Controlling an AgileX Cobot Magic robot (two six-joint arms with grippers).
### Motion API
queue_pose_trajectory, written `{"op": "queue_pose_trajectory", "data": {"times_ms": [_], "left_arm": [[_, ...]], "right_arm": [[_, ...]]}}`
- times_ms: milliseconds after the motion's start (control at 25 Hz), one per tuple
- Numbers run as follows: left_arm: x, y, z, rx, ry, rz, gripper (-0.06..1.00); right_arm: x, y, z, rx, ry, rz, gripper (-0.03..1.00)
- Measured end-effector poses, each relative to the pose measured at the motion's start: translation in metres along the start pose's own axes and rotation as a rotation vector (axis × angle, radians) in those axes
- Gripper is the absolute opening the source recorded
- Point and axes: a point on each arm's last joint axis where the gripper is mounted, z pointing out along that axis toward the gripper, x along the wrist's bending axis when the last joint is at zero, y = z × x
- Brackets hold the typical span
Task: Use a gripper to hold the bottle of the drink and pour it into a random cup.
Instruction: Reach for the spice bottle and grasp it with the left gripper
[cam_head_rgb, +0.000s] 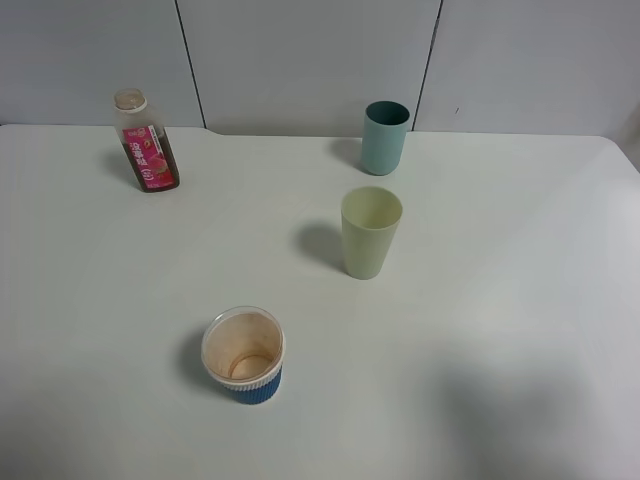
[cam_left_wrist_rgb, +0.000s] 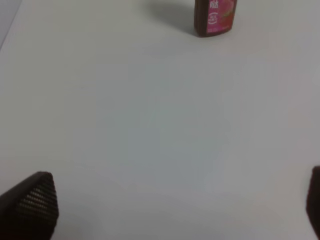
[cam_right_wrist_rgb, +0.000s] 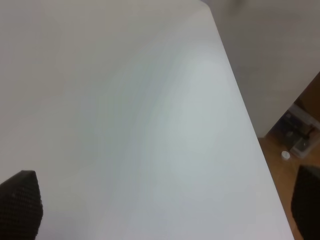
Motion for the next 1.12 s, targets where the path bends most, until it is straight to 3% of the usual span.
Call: {"op": "queue_pose_trajectory", "data": {"times_ms": [1120], "left_arm": [[0.0000,0.0000,0.0000,0.000,0.000,0.000,0.98]], "right_arm": [[0.0000,0.0000,0.0000,0.000,0.000,0.000,0.99]]}}
